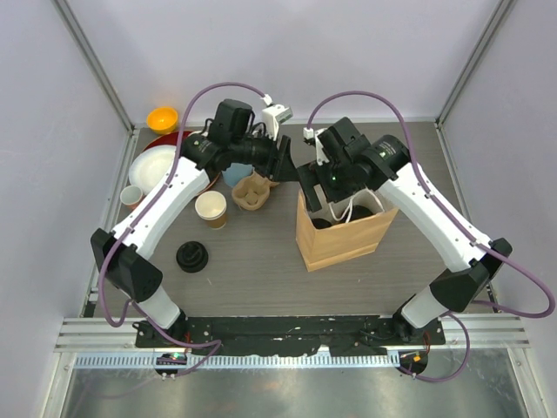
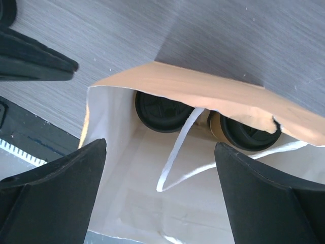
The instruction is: Pack the takeout coffee
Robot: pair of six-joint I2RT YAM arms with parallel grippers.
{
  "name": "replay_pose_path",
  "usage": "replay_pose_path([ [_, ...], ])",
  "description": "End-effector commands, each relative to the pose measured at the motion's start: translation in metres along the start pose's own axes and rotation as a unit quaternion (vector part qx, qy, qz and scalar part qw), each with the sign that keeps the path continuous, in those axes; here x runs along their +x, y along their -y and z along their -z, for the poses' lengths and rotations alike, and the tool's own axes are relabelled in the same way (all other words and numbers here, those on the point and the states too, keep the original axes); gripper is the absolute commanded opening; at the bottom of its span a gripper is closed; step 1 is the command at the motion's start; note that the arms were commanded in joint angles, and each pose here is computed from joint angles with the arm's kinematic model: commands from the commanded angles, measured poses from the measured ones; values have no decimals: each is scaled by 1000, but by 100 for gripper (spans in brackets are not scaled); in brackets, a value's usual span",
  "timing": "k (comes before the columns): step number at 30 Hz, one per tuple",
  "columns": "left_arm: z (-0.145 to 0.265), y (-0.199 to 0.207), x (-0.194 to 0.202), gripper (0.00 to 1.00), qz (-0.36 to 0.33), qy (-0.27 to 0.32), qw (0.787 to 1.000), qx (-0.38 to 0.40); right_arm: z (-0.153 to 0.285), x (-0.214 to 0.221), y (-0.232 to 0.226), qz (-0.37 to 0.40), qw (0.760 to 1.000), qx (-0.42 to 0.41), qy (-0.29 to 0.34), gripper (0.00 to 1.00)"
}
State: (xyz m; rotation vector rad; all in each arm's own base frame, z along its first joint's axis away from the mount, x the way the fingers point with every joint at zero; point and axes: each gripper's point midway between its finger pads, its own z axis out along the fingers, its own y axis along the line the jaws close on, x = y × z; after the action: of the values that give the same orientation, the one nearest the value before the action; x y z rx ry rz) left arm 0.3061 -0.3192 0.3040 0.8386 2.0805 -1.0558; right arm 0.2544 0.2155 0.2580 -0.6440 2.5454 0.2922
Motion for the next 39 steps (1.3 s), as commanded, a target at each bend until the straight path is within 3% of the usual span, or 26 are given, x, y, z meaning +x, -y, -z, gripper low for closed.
replay_pose_path([
  [1,12,15,-25,50,-37,32,999,16,31,-21,-7,-5,998,-14,54,93],
  [24,36,11,-36,54,-74,54,996,-12,103,-62,-3,0,973,-20,229,94],
  [39,50,-5,-31,55,-64,60,995,-39,147,-108,-7,-8,927,-37,373,96],
])
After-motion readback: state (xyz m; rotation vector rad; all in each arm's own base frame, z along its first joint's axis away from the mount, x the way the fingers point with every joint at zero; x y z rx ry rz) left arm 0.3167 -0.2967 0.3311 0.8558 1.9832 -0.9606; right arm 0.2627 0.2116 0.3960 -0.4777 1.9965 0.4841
